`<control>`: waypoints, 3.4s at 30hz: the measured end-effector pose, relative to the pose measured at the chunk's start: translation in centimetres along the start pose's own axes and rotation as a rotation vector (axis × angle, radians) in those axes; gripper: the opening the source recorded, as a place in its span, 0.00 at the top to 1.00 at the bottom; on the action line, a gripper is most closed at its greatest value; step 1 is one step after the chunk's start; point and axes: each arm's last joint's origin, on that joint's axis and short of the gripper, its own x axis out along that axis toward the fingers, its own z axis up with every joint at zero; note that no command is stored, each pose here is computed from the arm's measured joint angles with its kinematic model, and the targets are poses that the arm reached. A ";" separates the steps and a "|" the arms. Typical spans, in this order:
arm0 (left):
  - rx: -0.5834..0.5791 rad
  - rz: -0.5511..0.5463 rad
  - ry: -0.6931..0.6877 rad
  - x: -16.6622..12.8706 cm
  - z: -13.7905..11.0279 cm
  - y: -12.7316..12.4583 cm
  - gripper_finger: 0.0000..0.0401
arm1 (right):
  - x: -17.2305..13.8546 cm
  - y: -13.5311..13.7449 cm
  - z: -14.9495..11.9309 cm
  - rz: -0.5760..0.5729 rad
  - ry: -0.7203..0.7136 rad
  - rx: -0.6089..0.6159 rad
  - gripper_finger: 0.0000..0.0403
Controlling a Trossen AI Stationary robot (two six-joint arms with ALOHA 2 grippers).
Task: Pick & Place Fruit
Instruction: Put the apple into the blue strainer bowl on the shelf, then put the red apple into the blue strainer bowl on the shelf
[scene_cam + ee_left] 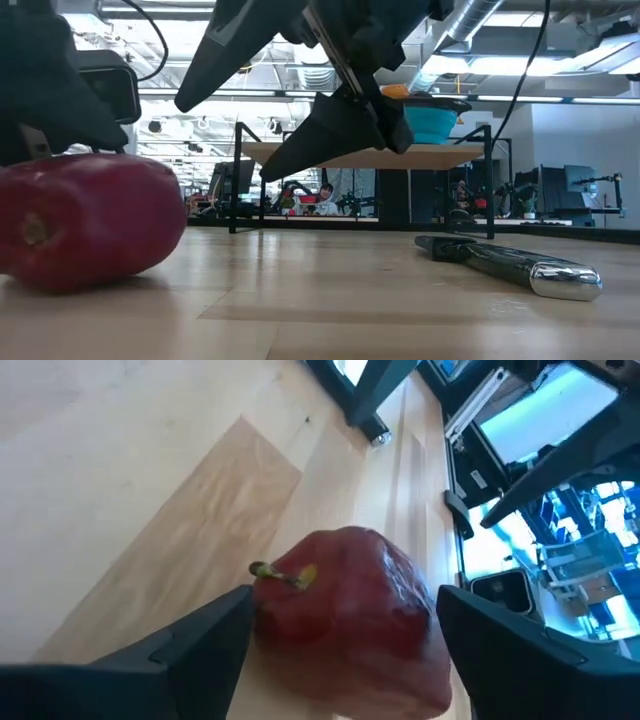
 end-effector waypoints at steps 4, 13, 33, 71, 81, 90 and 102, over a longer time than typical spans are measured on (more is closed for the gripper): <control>-0.002 0.003 -0.013 0.8 -0.1 -0.2 0.29 | -0.1 0.2 -0.2 0.003 0.002 0.007 0.21; 0.115 -0.028 0.023 1.9 0.6 -0.8 0.49 | -1.6 0.9 -4.1 -0.142 -0.020 -0.032 0.21; 0.888 -0.096 -0.201 -1.7 6.6 -4.6 0.54 | -1.8 -1.1 -10.1 -0.238 -0.385 -0.291 0.21; 0.866 0.005 -0.043 5.3 8.7 -2.4 0.11 | -9.9 -0.7 -9.2 -0.179 -0.412 -0.354 0.21; 0.638 0.114 0.003 8.1 8.5 0.7 0.02 | -10.9 -0.5 -10.8 -0.155 -0.463 -0.256 0.21; 0.566 0.131 0.022 8.4 8.0 1.3 0.17 | -9.6 -1.0 -9.5 -0.183 -0.483 -0.214 0.21; 0.626 -0.035 0.098 7.4 8.6 -0.2 0.49 | -5.6 -2.4 -13.2 -0.205 -0.377 -0.147 0.21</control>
